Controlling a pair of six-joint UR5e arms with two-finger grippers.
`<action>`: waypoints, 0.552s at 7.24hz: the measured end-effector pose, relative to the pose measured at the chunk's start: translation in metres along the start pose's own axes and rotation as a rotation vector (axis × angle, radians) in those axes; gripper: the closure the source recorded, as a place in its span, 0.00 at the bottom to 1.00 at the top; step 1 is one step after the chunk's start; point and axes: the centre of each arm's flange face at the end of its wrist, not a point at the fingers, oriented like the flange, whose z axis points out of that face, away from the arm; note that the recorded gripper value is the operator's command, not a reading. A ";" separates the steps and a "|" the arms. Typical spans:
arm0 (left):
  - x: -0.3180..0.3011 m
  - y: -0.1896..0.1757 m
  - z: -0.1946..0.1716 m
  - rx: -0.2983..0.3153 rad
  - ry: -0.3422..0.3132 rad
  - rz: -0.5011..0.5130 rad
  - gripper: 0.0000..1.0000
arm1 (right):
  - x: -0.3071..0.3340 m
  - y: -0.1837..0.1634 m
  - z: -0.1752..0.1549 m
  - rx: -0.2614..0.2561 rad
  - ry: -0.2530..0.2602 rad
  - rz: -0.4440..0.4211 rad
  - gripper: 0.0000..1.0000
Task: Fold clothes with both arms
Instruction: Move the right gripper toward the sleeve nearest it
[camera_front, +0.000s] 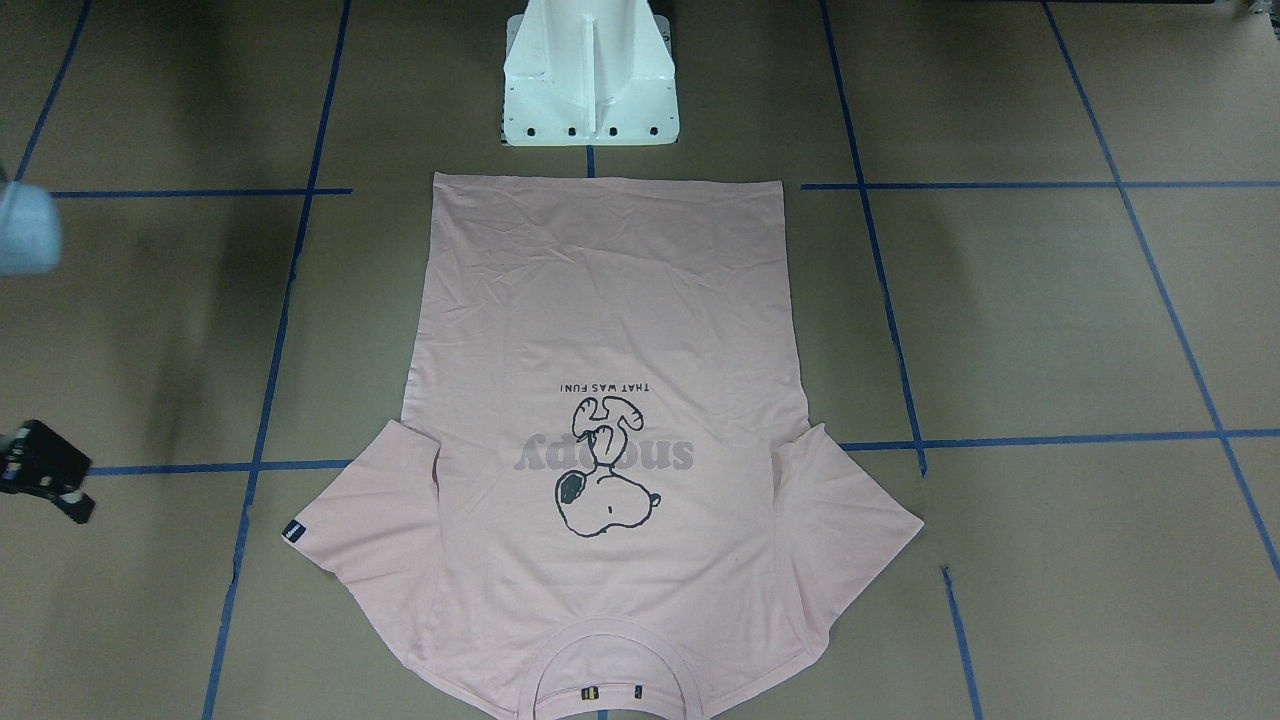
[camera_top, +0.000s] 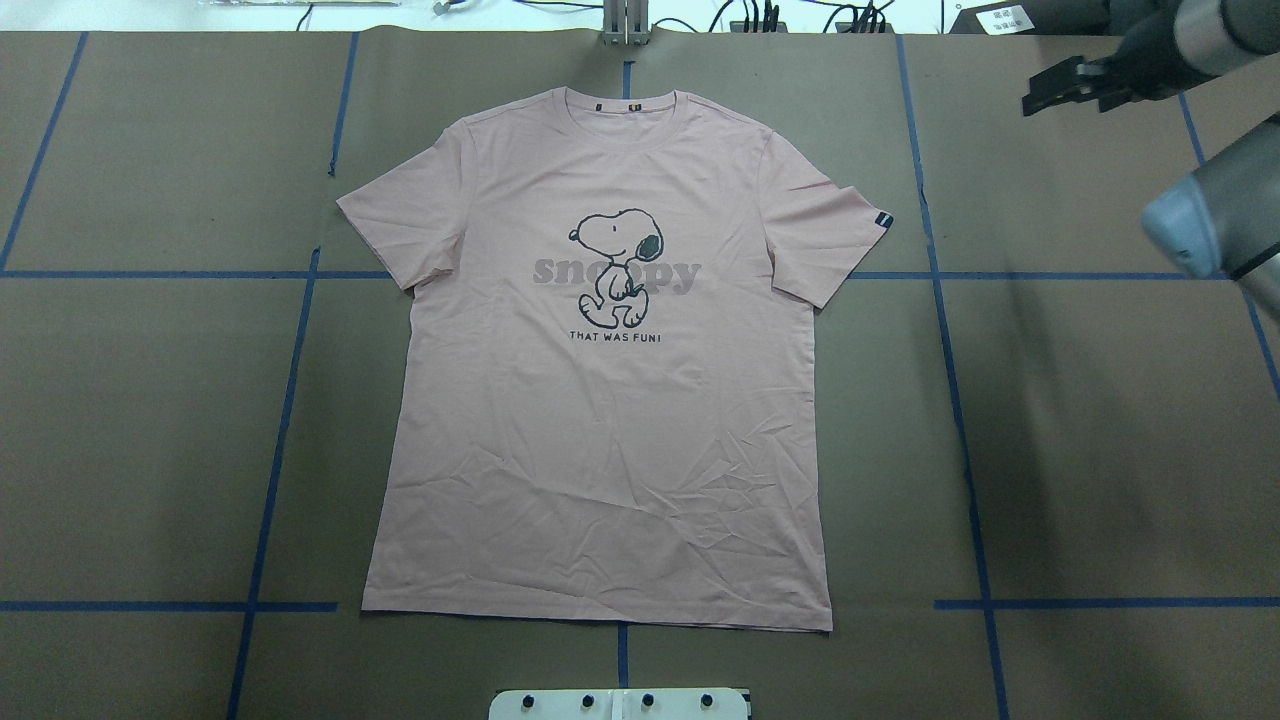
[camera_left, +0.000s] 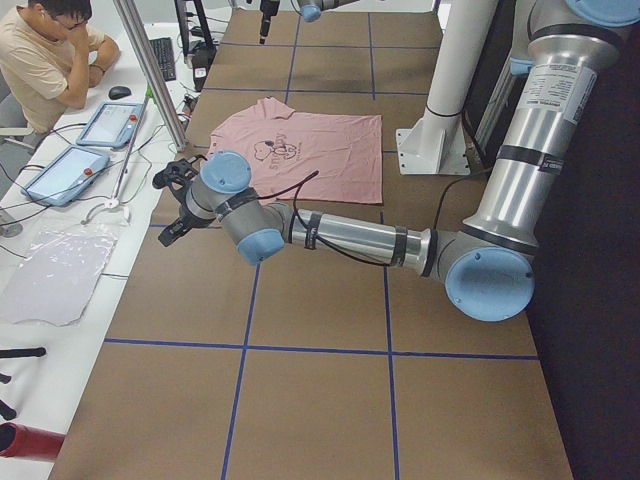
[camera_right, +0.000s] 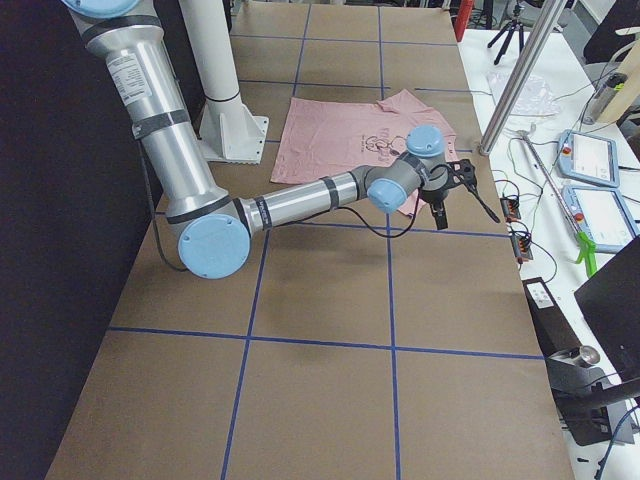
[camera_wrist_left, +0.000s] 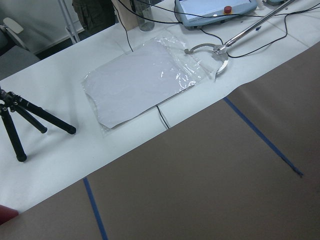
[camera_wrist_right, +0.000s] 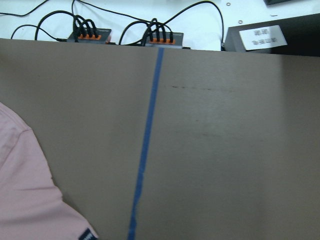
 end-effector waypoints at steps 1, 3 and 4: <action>0.011 0.001 0.010 -0.005 0.018 0.011 0.00 | -0.038 0.015 0.027 0.024 0.006 0.018 0.11; 0.017 0.001 0.015 -0.007 0.029 0.017 0.00 | -0.078 0.044 0.069 0.036 0.029 0.035 0.25; 0.018 0.001 0.015 -0.005 0.030 0.019 0.00 | -0.088 0.057 0.087 0.038 0.029 0.046 0.30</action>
